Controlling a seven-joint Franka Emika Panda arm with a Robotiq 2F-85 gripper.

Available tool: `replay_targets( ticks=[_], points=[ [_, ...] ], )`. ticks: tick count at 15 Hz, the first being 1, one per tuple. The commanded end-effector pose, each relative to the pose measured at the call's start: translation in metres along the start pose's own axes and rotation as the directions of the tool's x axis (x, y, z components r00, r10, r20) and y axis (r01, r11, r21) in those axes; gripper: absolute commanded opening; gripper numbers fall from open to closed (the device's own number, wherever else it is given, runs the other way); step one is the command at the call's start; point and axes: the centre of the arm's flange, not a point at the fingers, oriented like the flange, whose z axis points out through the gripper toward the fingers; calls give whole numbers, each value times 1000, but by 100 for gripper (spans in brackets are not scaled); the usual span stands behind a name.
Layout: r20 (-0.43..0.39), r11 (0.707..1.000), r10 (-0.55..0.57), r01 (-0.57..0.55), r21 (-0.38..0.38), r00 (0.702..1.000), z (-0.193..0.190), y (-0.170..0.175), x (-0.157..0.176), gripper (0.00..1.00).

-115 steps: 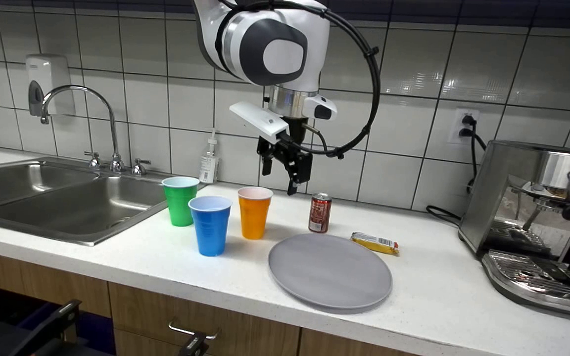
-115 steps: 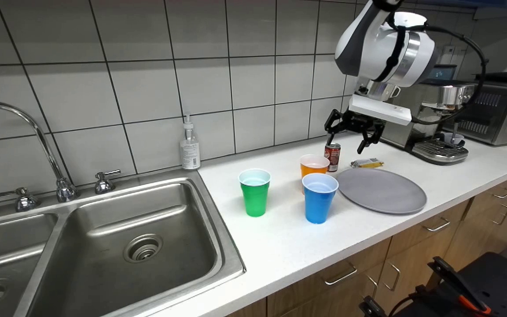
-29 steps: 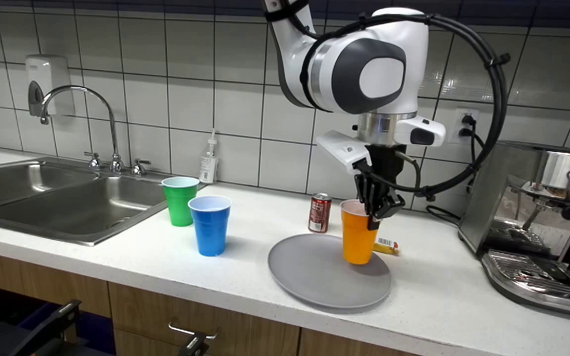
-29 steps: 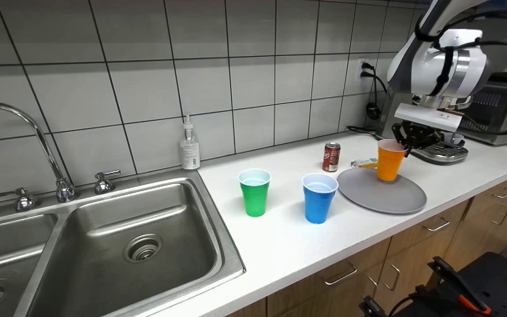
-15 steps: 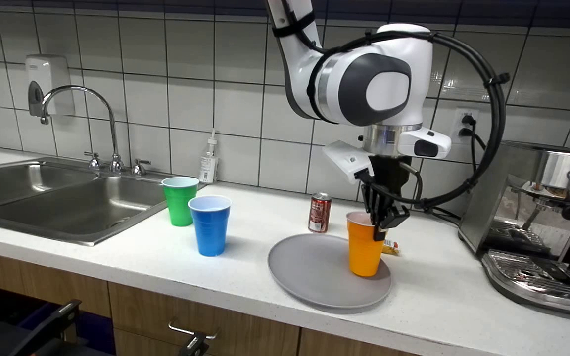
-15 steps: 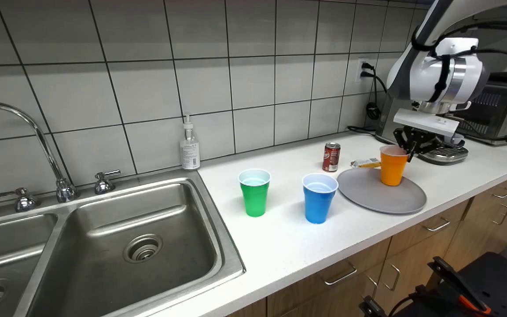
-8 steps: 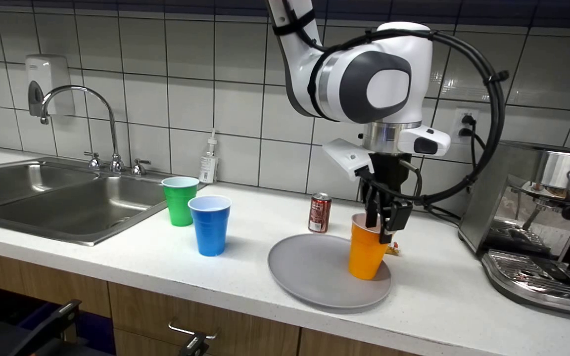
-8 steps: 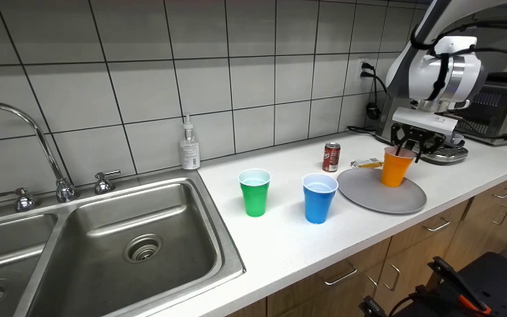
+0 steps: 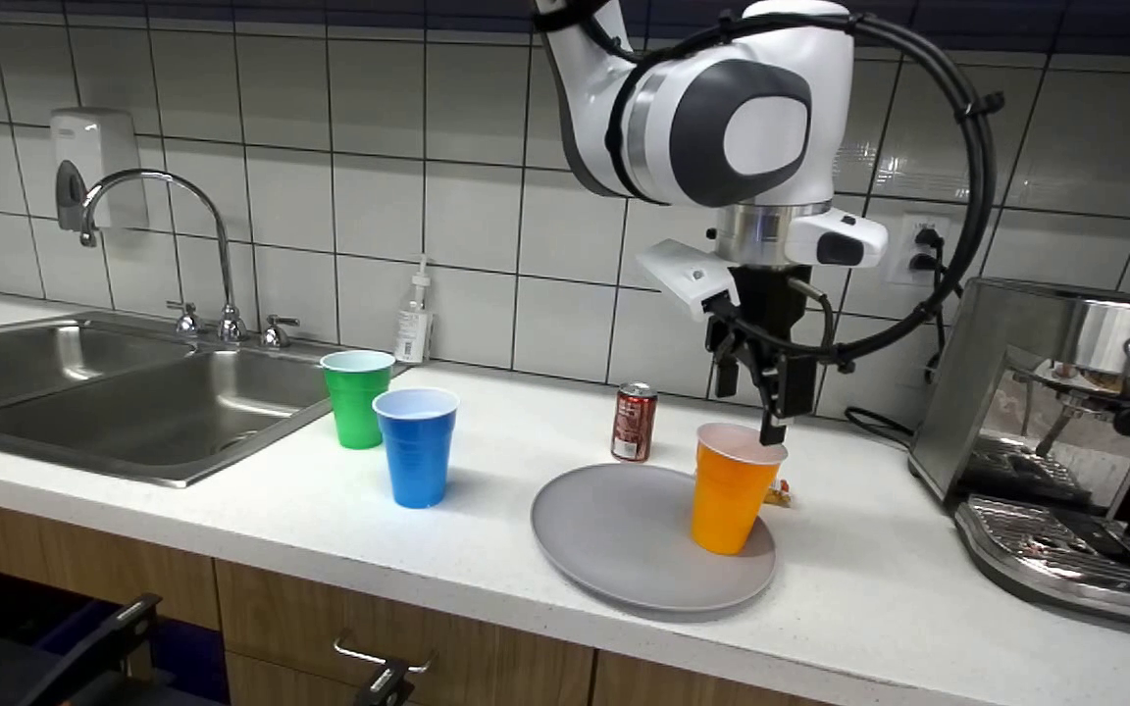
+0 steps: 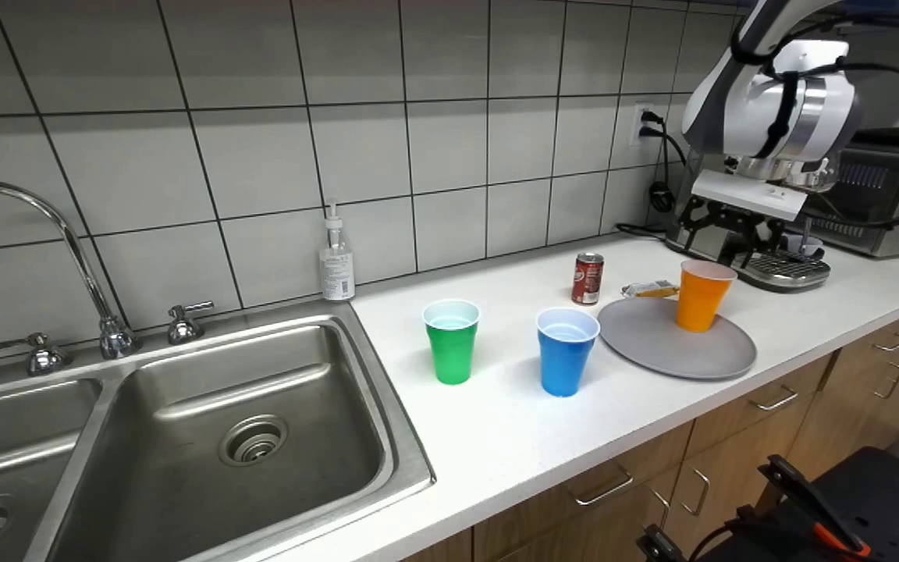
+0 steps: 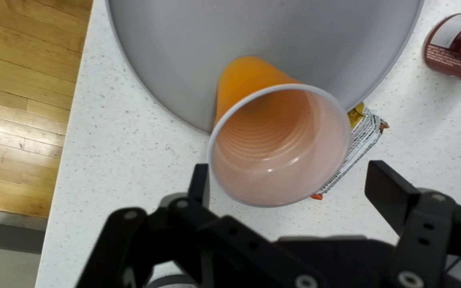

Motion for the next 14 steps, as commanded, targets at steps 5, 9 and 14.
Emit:
replay_targets(
  ticks=[5,9,14],
  points=[
    [32,992,-109,107,63,993,-38,-17,-21,100],
    [47,979,-188,184,85,981,-44,-31,-36,100],
    [86,946,-316,306,107,945,-45,-44,-63,100]
  ],
)
